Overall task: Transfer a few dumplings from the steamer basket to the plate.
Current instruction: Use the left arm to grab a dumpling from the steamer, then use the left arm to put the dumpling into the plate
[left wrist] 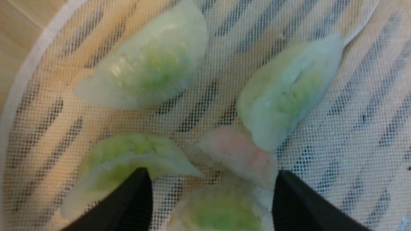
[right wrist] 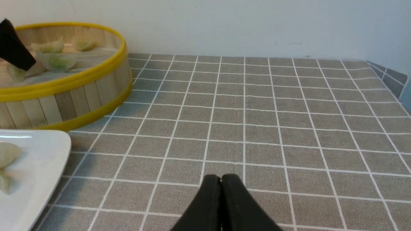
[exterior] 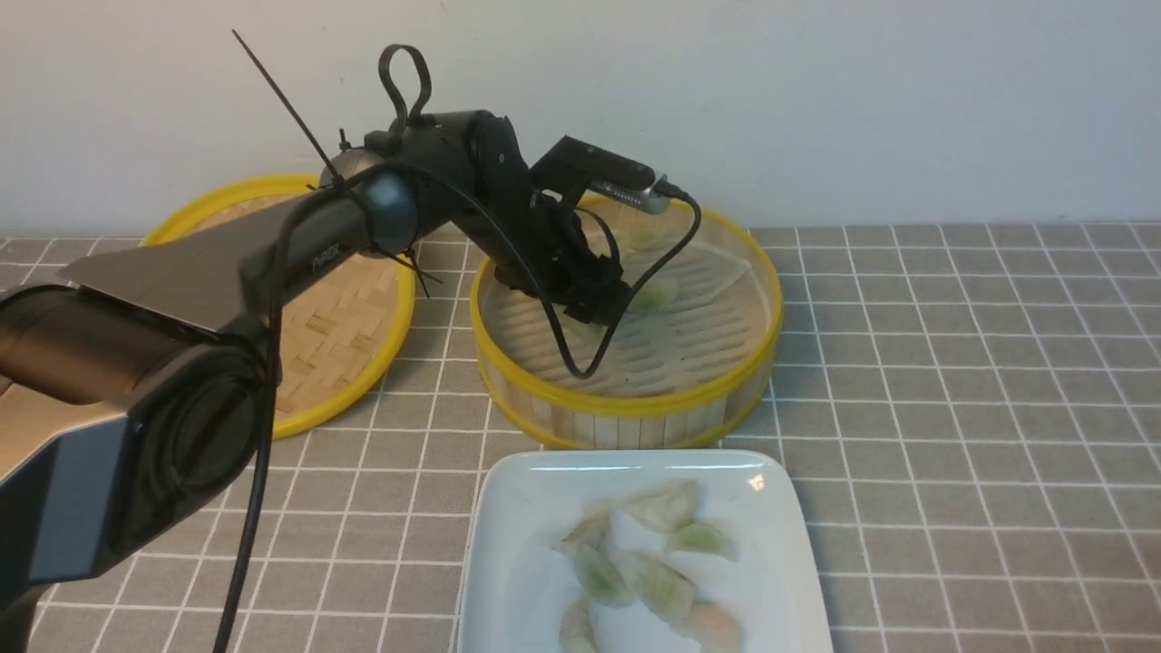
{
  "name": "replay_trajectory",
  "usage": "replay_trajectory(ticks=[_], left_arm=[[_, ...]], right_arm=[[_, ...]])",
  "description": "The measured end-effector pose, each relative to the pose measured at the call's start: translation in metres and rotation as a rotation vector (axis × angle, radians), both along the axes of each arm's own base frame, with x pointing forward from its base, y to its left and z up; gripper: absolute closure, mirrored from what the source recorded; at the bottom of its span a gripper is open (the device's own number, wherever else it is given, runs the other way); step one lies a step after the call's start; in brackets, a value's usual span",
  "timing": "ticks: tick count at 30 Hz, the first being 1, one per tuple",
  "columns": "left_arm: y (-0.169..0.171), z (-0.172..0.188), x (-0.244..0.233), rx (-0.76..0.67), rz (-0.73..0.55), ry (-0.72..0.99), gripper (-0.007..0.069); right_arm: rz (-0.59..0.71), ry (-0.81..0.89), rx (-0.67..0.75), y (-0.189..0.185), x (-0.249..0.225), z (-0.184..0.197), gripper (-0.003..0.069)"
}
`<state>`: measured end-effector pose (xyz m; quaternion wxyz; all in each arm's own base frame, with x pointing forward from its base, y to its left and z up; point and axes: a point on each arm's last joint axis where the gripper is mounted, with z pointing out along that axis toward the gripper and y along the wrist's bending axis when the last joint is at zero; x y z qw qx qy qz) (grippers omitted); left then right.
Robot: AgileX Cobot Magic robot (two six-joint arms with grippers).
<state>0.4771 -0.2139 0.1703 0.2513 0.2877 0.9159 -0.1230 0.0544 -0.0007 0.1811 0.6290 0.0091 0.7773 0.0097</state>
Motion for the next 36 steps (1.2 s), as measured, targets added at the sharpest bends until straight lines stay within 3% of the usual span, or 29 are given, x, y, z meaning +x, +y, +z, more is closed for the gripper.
replay_trajectory(ticks=[3,14,18,24,27,32,36], left_arm=[[0.001,-0.006,-0.003,0.022,-0.015,0.053,0.0288],[0.002,0.003,-0.013,0.033,-0.046,0.127,0.0287],[0.006,0.024,-0.027,0.051,-0.077,0.185,0.0287],[0.016,0.102,-0.058,0.041,-0.122,0.168,0.0287],[0.021,0.117,-0.071,0.029,-0.126,0.169,0.0287],[0.024,0.102,-0.091,0.004,-0.124,0.277,0.0287],[0.027,0.061,-0.108,0.011,-0.115,0.442,0.0287]], right_arm=[[0.0,0.0,0.0,0.0,0.0,0.0,0.0673],[0.0,0.0,0.0,0.0,0.0,0.0,0.0673],[0.0,0.0,0.0,0.0,0.0,0.0,0.0673],[0.0,0.0,0.0,0.0,0.0,0.0,0.0673],[0.0,0.0,0.0,0.0,0.0,0.0,0.0673],[0.0,0.0,0.0,0.0,0.0,0.0,0.0673],[0.0,0.0,0.0,0.0,0.0,0.0,0.0673]])
